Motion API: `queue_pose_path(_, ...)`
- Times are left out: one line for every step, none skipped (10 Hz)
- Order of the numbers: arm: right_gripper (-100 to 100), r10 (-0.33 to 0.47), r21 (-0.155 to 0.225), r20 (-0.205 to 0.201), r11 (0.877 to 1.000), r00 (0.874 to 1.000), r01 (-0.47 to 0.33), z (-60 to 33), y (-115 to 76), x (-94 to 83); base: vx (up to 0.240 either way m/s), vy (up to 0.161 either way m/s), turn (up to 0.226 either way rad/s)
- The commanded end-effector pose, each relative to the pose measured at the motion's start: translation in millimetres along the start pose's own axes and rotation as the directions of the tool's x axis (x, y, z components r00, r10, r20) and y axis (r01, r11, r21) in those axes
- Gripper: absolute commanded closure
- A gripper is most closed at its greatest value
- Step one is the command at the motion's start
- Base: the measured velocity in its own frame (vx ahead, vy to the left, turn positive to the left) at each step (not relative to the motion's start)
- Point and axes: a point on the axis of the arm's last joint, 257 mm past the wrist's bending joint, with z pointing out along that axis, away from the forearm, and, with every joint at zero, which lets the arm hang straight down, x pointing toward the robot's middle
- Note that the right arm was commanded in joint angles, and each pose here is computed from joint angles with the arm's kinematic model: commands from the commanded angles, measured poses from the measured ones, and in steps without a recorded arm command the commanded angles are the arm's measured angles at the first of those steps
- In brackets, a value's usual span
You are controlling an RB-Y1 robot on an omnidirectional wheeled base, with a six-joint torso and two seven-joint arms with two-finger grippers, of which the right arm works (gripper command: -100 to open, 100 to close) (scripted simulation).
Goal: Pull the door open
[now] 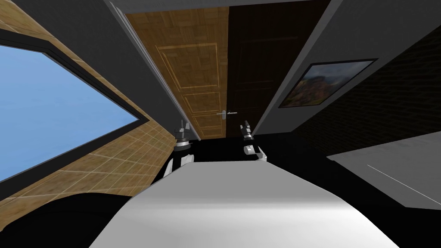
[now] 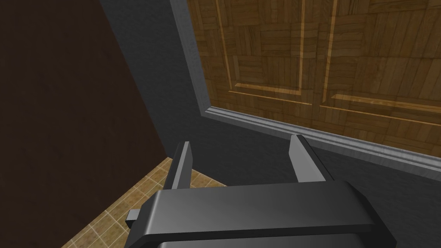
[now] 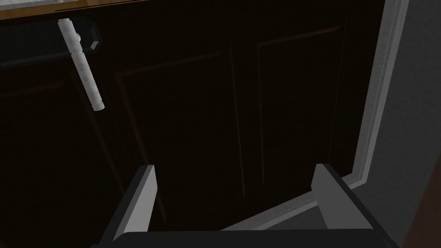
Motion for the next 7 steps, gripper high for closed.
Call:
queue_pose_path(-100,-0.005,0.028,-0.002,1.0,1.0,0.005,3.3,-11.5,-2.8,0.101,0.028,0.016)
queue_pose_path(-100,-0.009,0.044,-0.002,0.999,1.0,0.009,4.9,-18.7,-4.7,0.084,0.02,0.009)
queue_pose_path(-100,-0.012,0.059,-0.003,0.998,1.0,0.013,6.4,-25.7,-6.8,0.091,0.013,0.011)
queue_pose_path(-100,-0.016,0.074,-0.003,0.997,1.0,0.016,7.8,-32.6,-9.0,0.096,0.013,0.014)
queue_pose_path(-100,-0.02,0.09,-0.003,0.996,1.0,0.02,9.2,-39.3,-11.3,0.107,0.023,0.013)
queue_pose_path(-100,-0.025,0.105,-0.003,0.994,1.0,0.025,10.6,-46.0,-13.8,0.113,0.021,0.01)
queue_pose_path(-100,-0.029,0.119,-0.003,0.992,1.0,0.029,11.8,-52.2,-16.3,0.104,0.027,0.013)
